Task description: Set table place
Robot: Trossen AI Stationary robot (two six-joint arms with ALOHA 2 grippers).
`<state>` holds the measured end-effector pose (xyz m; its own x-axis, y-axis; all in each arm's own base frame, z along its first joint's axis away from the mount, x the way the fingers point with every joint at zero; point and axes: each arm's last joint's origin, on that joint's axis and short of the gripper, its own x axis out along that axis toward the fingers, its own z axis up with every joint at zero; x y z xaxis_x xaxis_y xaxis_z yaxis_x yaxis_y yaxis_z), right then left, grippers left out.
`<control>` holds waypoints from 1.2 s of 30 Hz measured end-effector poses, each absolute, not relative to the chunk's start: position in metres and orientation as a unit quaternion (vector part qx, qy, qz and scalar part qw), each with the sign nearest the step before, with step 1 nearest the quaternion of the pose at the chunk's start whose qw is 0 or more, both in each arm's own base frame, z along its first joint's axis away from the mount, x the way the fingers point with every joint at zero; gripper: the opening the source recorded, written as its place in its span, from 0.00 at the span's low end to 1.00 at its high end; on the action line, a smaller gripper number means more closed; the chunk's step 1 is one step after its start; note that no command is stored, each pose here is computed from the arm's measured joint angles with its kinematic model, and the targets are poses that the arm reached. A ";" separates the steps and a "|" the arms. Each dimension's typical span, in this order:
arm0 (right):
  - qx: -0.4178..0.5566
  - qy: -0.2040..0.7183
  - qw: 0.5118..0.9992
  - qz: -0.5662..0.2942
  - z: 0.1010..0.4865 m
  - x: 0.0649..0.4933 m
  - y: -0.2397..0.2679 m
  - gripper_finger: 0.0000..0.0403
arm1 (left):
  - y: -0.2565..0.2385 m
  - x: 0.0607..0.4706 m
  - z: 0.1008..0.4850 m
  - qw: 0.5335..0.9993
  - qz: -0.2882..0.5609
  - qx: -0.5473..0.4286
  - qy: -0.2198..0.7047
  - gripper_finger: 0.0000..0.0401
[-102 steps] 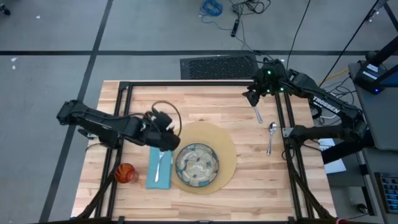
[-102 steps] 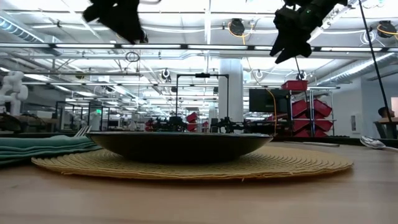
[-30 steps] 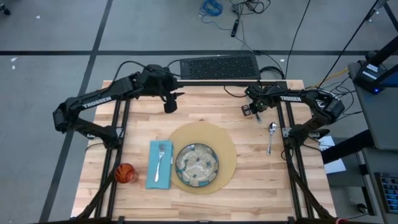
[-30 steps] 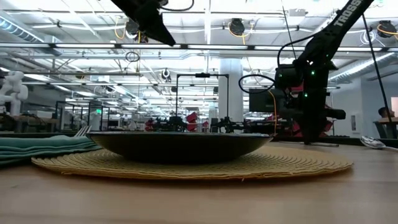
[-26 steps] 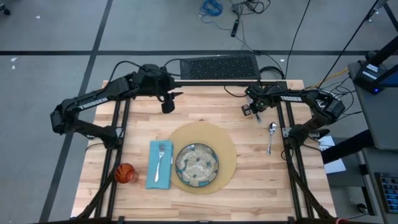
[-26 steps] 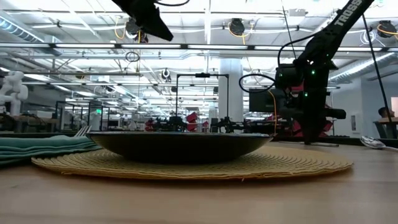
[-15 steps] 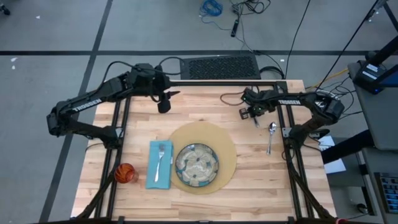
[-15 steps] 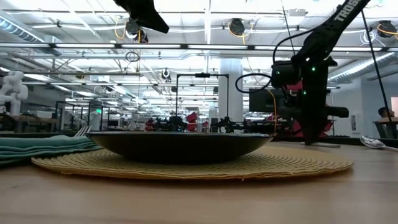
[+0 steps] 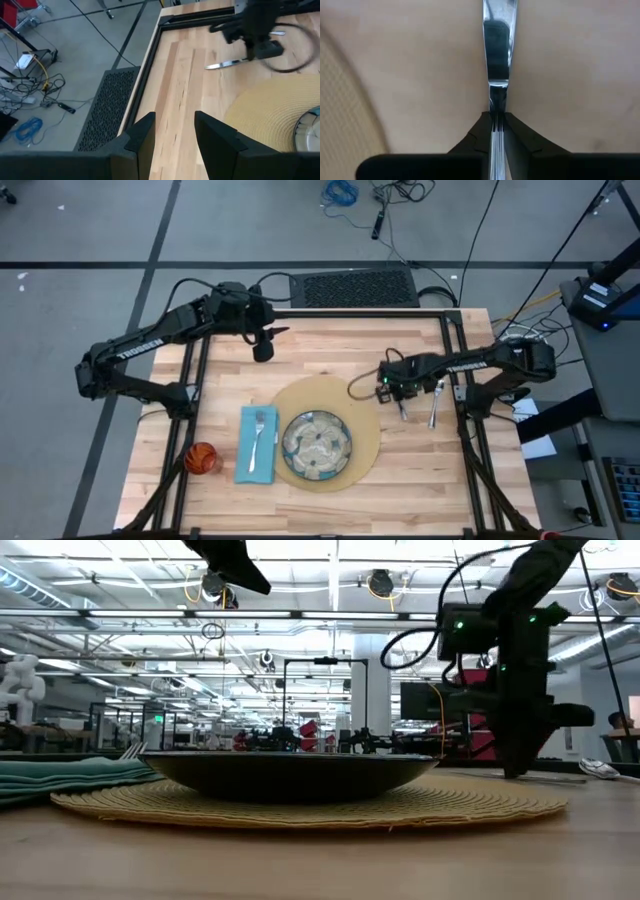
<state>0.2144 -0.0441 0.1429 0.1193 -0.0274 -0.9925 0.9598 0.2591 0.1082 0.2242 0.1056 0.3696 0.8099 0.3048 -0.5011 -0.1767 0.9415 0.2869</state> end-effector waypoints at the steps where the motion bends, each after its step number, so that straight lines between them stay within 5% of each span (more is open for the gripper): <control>1: 0.452 0.518 0.598 -0.412 0.143 0.216 -0.038 0.04 | 0.106 0.224 0.369 0.944 0.128 0.114 0.281 0.31; 22: 0.545 0.406 0.582 -0.447 0.132 0.225 0.084 0.04 | 0.105 0.223 0.367 0.940 0.123 0.117 0.296 0.31; 36: 0.565 0.449 0.563 -0.402 0.139 0.223 0.111 0.04 | 0.104 0.221 0.364 0.935 0.118 0.110 0.315 0.31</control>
<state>0.2235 0.1109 0.1387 0.2726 0.0544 -0.9606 0.9608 0.0374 0.2747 0.2209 0.1041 0.3635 0.7737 0.2894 -0.5636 -0.1502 0.9480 0.2806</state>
